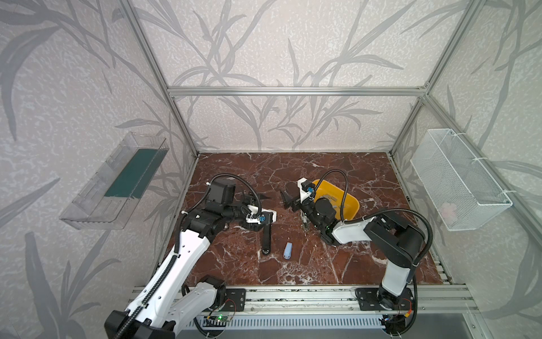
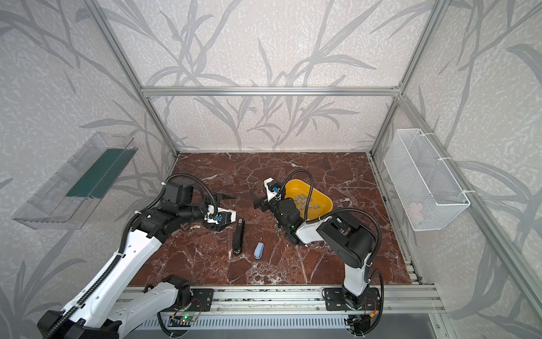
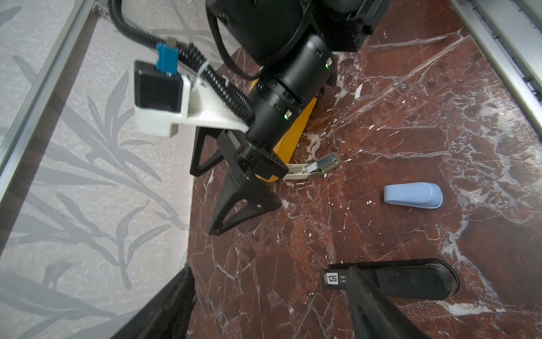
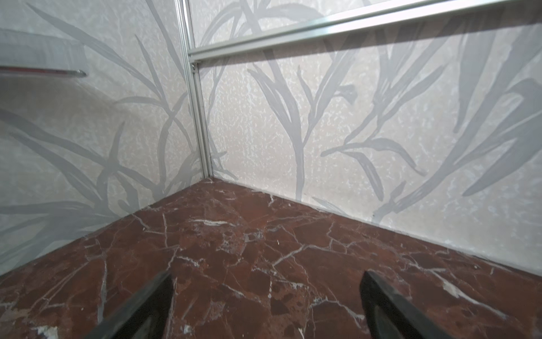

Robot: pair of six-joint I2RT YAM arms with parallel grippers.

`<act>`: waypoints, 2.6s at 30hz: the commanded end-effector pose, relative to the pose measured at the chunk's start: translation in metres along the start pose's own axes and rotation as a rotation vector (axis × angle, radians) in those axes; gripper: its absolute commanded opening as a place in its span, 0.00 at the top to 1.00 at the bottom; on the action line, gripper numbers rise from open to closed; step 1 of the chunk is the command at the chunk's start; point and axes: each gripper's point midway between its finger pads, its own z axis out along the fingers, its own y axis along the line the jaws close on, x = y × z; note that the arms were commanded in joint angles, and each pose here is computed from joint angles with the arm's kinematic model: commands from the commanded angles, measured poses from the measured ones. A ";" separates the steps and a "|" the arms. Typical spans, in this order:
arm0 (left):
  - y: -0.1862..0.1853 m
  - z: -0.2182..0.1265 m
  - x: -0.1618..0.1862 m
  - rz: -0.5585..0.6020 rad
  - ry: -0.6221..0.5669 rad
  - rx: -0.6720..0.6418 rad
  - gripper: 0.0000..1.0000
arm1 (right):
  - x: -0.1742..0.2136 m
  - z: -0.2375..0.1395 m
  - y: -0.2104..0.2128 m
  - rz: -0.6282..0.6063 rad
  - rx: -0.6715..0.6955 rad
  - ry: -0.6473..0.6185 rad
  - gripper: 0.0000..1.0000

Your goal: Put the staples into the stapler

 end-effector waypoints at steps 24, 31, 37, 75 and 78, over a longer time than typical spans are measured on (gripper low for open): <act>-0.101 0.086 0.020 0.240 0.070 0.453 0.23 | 0.036 0.043 -0.110 -0.126 0.426 0.128 0.01; -0.114 0.103 0.032 0.310 0.110 0.548 0.26 | 0.051 0.052 -0.114 -0.156 0.434 0.173 0.01; -0.121 0.111 0.038 0.327 0.118 0.588 0.27 | 0.057 0.056 -0.115 -0.153 0.445 0.172 0.01; -0.173 0.146 0.047 0.449 0.164 0.794 0.52 | 0.010 0.031 -0.101 -0.115 0.364 0.104 0.01; -0.169 0.151 0.045 0.425 0.168 0.789 0.57 | 0.004 0.026 -0.099 -0.106 0.353 0.095 0.01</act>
